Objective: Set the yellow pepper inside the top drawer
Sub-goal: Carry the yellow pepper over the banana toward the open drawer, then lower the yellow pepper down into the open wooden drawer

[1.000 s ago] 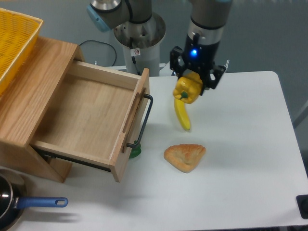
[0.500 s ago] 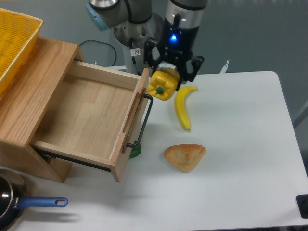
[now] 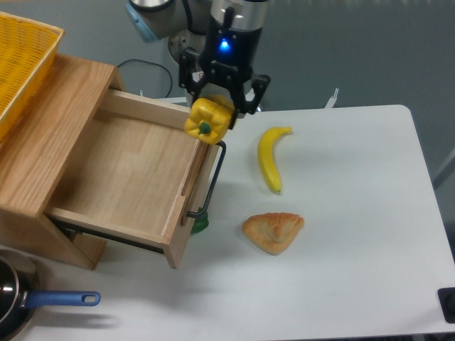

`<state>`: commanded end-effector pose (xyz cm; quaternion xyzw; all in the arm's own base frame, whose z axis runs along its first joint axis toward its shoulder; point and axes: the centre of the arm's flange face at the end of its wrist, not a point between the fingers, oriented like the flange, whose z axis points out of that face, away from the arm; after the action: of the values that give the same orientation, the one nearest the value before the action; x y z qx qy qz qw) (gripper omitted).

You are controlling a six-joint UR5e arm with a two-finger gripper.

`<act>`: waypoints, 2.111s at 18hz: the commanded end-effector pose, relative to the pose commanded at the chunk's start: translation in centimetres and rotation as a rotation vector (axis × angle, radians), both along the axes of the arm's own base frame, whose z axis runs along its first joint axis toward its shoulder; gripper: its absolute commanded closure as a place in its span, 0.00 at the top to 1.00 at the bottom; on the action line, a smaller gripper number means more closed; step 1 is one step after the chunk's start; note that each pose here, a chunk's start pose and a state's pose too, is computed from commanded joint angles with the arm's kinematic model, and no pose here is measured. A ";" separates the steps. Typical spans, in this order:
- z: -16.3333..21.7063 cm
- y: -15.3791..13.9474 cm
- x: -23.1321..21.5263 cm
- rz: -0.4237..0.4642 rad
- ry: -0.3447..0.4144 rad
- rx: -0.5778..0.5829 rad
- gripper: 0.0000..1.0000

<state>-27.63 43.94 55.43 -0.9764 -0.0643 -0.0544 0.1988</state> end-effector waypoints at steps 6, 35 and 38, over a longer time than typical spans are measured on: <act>-1.4 2.4 2.8 -0.009 -0.017 -0.006 0.23; -9.4 8.3 8.1 -0.128 0.040 -0.224 0.24; -9.9 8.5 8.2 -0.130 0.034 -0.233 0.24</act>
<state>-19.47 52.46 45.50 -0.9958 -0.0035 -0.0428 0.0812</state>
